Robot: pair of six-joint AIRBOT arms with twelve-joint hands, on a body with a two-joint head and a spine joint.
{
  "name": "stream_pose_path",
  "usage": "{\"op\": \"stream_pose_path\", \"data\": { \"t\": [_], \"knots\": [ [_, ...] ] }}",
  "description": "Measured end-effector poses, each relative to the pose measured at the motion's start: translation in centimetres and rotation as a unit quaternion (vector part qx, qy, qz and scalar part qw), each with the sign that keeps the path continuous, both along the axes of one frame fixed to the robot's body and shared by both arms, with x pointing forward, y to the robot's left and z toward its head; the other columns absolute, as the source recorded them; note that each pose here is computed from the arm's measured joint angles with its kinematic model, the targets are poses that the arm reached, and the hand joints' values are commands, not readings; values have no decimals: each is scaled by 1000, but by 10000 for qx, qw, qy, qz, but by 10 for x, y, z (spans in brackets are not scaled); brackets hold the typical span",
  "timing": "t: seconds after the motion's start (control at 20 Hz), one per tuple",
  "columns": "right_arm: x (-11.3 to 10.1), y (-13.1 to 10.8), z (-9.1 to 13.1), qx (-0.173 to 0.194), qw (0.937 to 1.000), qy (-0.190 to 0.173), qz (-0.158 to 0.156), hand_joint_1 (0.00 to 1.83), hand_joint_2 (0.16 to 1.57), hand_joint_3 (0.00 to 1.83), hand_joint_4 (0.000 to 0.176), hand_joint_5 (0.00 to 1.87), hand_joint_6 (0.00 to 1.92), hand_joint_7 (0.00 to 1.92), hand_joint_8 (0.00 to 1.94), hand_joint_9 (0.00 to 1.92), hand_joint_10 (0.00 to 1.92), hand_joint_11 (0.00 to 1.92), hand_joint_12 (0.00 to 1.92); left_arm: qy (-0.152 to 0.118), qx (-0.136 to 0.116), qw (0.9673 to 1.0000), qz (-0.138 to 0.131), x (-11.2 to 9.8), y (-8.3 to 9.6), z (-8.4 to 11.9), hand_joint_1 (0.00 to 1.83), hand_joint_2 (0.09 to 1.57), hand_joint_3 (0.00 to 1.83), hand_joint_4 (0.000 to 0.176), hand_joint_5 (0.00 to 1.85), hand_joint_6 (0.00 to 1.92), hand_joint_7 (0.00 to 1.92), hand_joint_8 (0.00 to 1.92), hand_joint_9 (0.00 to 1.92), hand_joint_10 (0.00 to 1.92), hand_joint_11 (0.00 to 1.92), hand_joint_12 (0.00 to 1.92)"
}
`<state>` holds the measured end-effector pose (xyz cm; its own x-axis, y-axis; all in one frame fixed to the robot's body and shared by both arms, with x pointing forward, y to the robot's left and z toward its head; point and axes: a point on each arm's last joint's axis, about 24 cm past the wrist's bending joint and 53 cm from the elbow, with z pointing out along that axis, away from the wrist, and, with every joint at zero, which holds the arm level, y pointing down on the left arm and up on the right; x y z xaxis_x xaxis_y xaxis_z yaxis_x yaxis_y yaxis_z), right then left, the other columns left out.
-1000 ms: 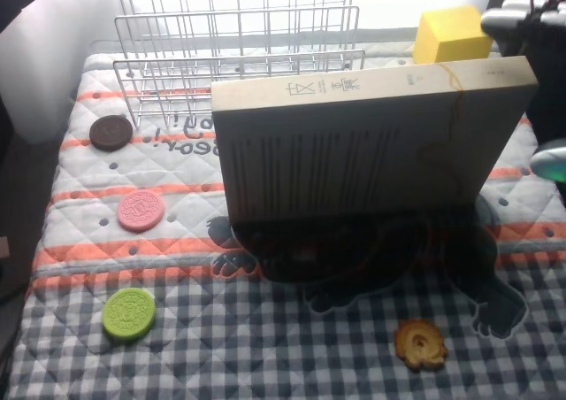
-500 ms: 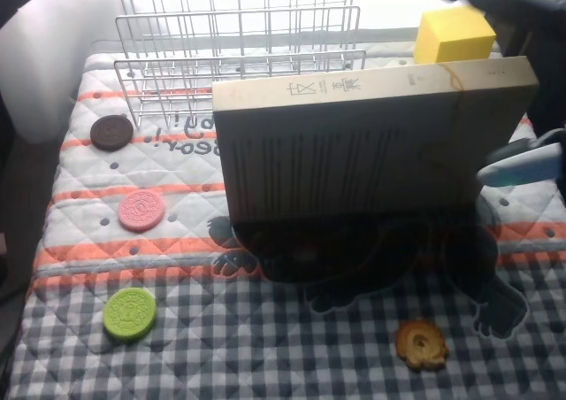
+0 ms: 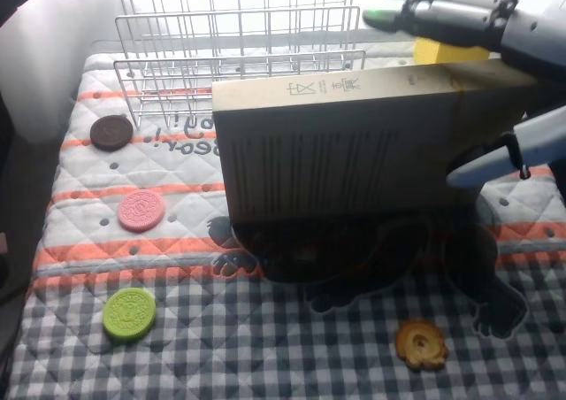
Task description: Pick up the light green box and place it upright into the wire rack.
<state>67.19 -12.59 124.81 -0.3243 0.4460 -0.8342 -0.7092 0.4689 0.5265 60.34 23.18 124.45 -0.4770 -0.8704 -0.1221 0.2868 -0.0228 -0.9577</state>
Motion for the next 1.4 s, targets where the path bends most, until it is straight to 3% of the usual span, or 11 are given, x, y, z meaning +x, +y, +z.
{"op": "stream_pose_path", "data": {
  "t": [0.1,0.35,0.4,0.45,0.5,0.65,0.85,1.1,1.2,1.35,1.4],
  "knots": [
    [2,-1,-3,-85,10000,5,-27,812,825,4,176,0,0,241,19,310,6,280,326,2,-4,10000,3,0,0,0,464,1093,0,92,475,1,343,1,392,6,0,811],
    [8,0,-11,-256,9997,-38,-23,1077,985,4,0,595,19,973,40,1028,127,598,1262,-3,-3,10000,1,0,0,0,467,1081,0,77,500,5,364,3,405,3,0,857],
    [8,2,-10,-201,9998,-21,3,1318,1002,8,0,831,4,1168,484,1150,247,659,1352,-10,-5,10000,-3,0,0,1,459,1081,0,81,502,4,362,2,401,1,0,861],
    [7,3,-8,-139,9999,-3,37,1289,1071,0,0,936,612,1170,785,1214,360,785,1323,-17,-15,10000,6,0,0,1,453,1087,1,75,506,5,357,0,396,0,0,865],
    [5,5,-7,-106,9999,-12,84,1282,1080,2,0,948,787,1158,861,1241,403,893,1259,-19,-33,10000,22,0,1,1,456,1090,2,68,510,6,357,0,395,0,0,866],
    [2,9,-8,-158,9997,-78,149,1286,1072,0,0,955,833,1231,733,1431,251,1191,977,-23,-51,10000,10,0,0,1,488,1100,4,47,518,6,345,0,395,0,0,859],
    [1,10,-6,-148,9997,-110,164,1281,1081,1,0,954,831,1189,817,1449,138,1099,1165,-26,-59,10000,22,0,1,1,470,1095,0,49,520,3,359,2,396,0,0,886],
    [2,3,4,-22,9998,-187,91,1274,1093,0,0,932,842,1162,876,1470,63,1052,1016,-28,-58,10000,18,0,1,1,440,1085,0,46,552,1,387,0,431,3,0,923],
    [4,-4,18,100,9995,-294,18,1157,1095,0,0,1027,881,1328,266,1494,66,1040,1060,-25,-61,10000,25,0,1,1,435,1082,0,48,560,2,391,0,437,2,0,928],
    [3,-8,38,268,9985,-477,19,1162,1090,1,0,1043,860,1412,34,1531,55,1109,1038,-24,-57,10000,20,0,1,1,430,1083,0,38,564,4,368,0,427,0,0,876],
    [-1,-6,46,326,9978,-570,67,1280,1059,4,0,1019,708,1237,724,1512,27,1128,934,-26,-57,10000,19,0,1,1,409,1094,2,26,569,3,353,0,417,0,0,861]
  ]
}}
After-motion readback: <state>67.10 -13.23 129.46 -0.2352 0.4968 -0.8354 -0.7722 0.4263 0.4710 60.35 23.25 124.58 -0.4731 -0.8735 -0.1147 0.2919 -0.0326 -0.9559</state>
